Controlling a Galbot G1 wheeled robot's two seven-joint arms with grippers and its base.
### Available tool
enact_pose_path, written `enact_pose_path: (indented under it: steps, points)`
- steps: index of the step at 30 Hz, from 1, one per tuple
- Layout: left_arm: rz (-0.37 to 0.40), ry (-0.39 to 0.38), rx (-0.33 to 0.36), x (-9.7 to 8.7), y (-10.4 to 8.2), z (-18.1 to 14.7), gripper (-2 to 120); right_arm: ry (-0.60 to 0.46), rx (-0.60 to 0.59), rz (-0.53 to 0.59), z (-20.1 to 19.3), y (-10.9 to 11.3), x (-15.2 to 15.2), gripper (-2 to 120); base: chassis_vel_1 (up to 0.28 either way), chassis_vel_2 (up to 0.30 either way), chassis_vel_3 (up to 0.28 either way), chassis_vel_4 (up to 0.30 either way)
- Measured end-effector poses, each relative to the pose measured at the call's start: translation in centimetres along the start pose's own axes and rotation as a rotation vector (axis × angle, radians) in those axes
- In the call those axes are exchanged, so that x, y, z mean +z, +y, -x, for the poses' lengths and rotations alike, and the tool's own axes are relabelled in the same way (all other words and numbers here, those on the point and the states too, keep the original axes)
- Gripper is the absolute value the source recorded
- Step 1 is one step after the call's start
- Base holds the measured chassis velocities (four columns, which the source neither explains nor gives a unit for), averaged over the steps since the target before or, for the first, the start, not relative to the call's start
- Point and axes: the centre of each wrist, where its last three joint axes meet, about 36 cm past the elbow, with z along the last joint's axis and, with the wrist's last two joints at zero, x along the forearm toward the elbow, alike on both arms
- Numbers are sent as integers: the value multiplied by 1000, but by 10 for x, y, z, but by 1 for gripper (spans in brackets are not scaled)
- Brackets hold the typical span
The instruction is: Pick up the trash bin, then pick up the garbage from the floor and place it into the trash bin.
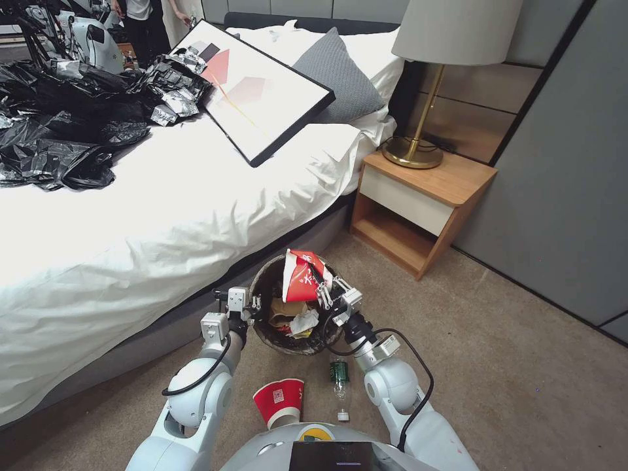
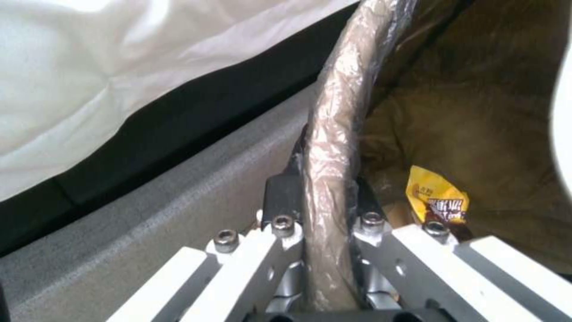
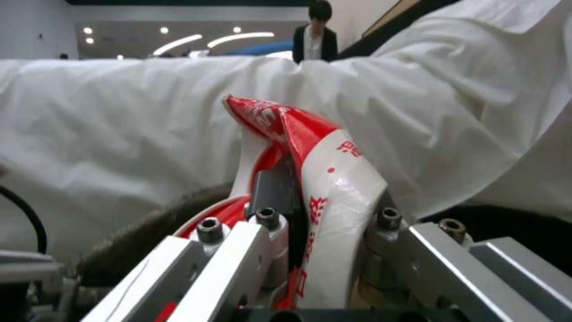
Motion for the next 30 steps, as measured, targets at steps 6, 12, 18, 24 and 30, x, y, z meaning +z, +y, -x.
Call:
enact_pose_path:
  steps: [6,12,18,24,30]
  points:
    - [-1,-4,4,-1,-1,0,3,65,17,12,-11,2,24,23,0,0,0,0]
    - [-3,-5,6,-2,-1,0,3,104,18,11,-17,5,36,39,0,0,0,0]
    - [-6,-7,7,-3,-1,1,3,119,6,9,-19,10,41,66,0,0,0,0]
    - [-7,-7,6,-3,-1,1,3,118,5,4,-18,10,40,88,0,0,0,0]
    - [-8,-8,7,-4,-2,1,3,114,6,0,-18,9,37,100,0,0,0,0]
